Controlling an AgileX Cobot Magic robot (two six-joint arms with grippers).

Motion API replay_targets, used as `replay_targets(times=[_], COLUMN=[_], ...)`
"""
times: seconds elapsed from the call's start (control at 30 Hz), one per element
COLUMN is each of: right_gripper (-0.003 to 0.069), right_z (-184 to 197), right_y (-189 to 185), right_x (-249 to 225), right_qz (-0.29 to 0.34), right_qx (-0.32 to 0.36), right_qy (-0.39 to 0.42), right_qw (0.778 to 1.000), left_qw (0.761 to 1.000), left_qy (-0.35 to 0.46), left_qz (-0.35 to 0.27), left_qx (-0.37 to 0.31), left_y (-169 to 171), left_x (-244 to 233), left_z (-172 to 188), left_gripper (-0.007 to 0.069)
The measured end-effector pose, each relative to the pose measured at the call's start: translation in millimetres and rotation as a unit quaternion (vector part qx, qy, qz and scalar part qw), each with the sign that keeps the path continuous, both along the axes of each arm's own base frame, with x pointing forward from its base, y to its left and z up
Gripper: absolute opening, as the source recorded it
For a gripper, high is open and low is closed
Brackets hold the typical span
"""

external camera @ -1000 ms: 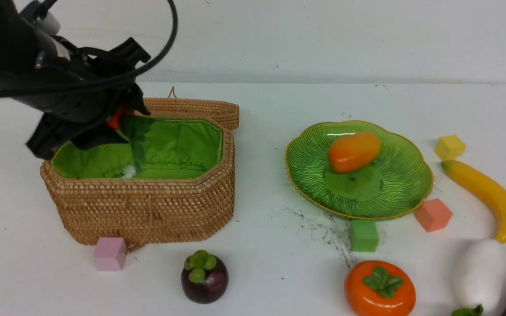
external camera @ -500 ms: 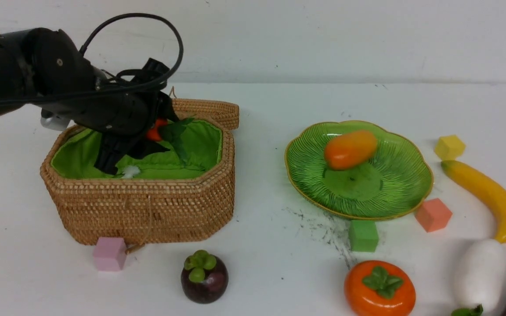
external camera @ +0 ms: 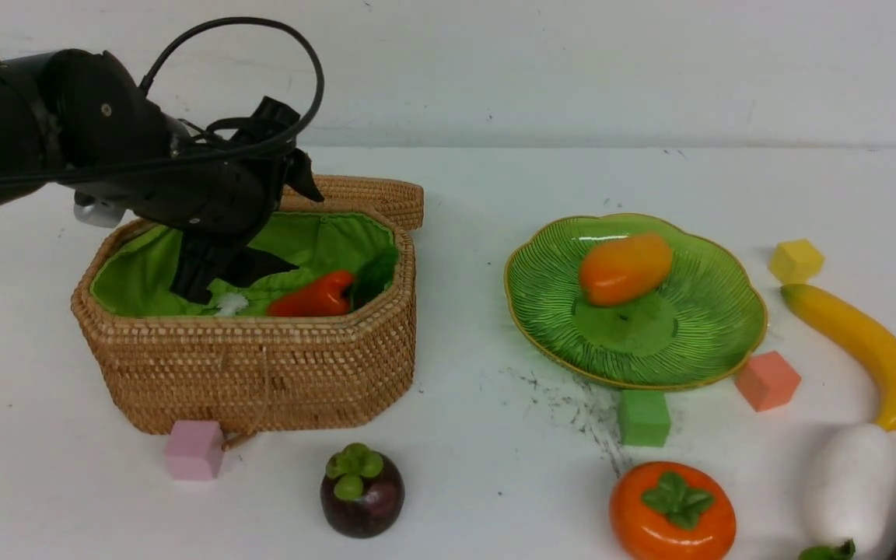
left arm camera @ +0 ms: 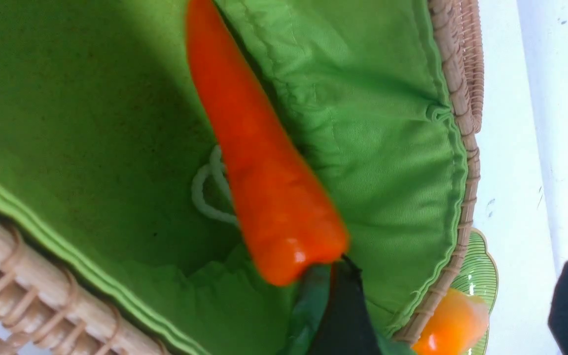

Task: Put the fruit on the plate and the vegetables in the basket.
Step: Grab a mangosteen with your left arm and put it on the plate on the right

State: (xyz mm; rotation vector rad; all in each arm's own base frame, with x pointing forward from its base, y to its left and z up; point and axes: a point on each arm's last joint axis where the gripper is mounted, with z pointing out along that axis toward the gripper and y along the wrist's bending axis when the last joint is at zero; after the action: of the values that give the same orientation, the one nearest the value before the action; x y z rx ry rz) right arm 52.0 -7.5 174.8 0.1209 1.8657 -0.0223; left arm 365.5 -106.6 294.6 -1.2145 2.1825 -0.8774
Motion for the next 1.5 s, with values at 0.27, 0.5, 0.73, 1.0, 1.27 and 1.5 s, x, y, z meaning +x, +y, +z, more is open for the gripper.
replay_targets(times=[0.27, 0.5, 0.73, 1.0, 1.27, 1.5], right_gripper=[0.0245, 0.0245, 0.0245, 0.0245, 0.0245, 0.0245], right_z=[0.0, 0.0, 0.0, 0.0, 0.0, 0.0], right_y=[0.0, 0.0, 0.0, 0.0, 0.0, 0.0], right_x=[0.0, 0.0, 0.0, 0.0, 0.0, 0.0], right_qz=[0.0, 0.0, 0.0, 0.0, 0.0, 0.0], right_qx=[0.0, 0.0, 0.0, 0.0, 0.0, 0.0], right_qy=[0.0, 0.0, 0.0, 0.0, 0.0, 0.0], right_qw=[1.0, 1.0, 1.0, 1.0, 1.0, 1.0], left_qw=[1.0, 0.997, 0.961, 0.864, 0.802, 0.761], left_qy=[0.0, -0.019, -0.026, 0.004, 0.035, 0.027], left_qz=[0.0, -0.053, -0.216, -0.433, -0.534, -0.566], left_qx=[0.0, 0.052, 0.17, 0.257, 0.264, 0.317], left_y=[0.0, 0.1, 1.2, 7.2, -0.5, -30.6], left_x=[0.1, -1.2, -24.3, -76.4, -101.8, -110.8], left_z=[0.1, 0.5, 12.8, 35.7, -0.1, -25.2], left_gripper=[0.0511, 0.0511, 0.0463, 0.0374, 0.0342, 0.038])
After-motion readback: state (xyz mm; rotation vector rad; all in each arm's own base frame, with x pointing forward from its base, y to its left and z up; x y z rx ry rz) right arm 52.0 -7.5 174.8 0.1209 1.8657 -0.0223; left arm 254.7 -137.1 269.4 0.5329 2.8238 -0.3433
